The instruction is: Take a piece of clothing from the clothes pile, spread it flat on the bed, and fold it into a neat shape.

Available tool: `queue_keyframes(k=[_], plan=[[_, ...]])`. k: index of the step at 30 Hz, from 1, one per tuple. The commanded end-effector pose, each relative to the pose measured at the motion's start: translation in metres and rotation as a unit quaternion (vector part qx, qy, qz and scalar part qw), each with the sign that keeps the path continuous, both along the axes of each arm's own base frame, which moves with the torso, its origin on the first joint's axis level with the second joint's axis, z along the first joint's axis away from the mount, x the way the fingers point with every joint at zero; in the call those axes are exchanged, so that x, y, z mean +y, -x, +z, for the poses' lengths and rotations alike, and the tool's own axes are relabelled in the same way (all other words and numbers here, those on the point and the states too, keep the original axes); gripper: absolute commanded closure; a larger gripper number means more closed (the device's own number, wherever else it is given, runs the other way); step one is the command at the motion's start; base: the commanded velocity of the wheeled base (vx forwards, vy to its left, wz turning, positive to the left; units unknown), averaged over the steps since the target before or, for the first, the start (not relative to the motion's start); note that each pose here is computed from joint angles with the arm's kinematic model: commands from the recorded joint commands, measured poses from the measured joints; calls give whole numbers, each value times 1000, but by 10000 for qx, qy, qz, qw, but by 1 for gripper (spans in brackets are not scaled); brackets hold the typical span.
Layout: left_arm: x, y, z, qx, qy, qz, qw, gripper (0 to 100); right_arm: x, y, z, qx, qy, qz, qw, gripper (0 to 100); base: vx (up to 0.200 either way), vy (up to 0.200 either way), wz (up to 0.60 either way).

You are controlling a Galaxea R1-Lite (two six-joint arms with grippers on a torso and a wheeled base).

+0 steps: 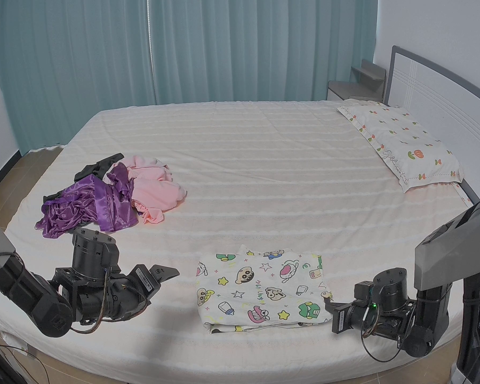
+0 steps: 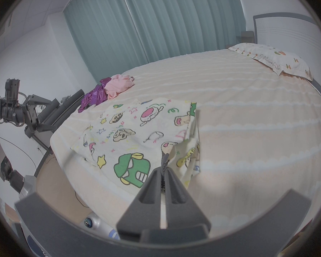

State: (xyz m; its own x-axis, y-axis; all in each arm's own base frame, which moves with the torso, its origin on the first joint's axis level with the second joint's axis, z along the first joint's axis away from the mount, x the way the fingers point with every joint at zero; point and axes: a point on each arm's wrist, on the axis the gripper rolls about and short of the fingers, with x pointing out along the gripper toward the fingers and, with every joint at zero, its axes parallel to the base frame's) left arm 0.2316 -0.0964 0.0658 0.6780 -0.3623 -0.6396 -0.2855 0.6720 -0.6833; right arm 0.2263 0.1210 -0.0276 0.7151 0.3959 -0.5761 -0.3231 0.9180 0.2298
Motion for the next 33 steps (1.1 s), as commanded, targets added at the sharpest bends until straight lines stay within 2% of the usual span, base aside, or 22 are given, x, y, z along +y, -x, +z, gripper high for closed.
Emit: queue_keyframes(k=[1, 5, 14, 15, 22, 24, 29, 33], plan=[[0, 1, -1, 21, -6, -13, 10000, 0, -6, 12, -10, 288, 140, -15, 9995, 100, 0, 0, 0], [0, 1, -2, 43, -14, -13, 10000, 0, -9, 17, -13, 424, 194, -19, 9989, 100, 0, 0, 0], [0, 2, -2, 68, 46, -71, 9999, 0, -6, 11, -12, 310, 133, -26, 9994, 100, 0, 0, 0], [0, 2, -2, 70, 50, -77, 9999, 0, -6, 11, -12, 316, 136, -26, 9994, 0, 0, 0, 0], [0, 2, -1, 88, 117, -40, 9999, 0, -7, 13, -7, 338, 1, -164, 9993, 0, 0, 0, 0], [0, 2, 1, 113, 266, -19, 9996, 0, -9, 14, -1, 272, -79, -370, 9989, 0, 0, 0, 0], [2, 2, 1, 159, 354, -80, 9992, 0, -8, 15, 8, 132, -173, -505, 9985, 0, 0, 0, 0], [2, 2, 1, 154, 361, -86, 9992, 0, -8, 15, 13, 45, -223, -520, 9984, 0, 200, 0, 0]])
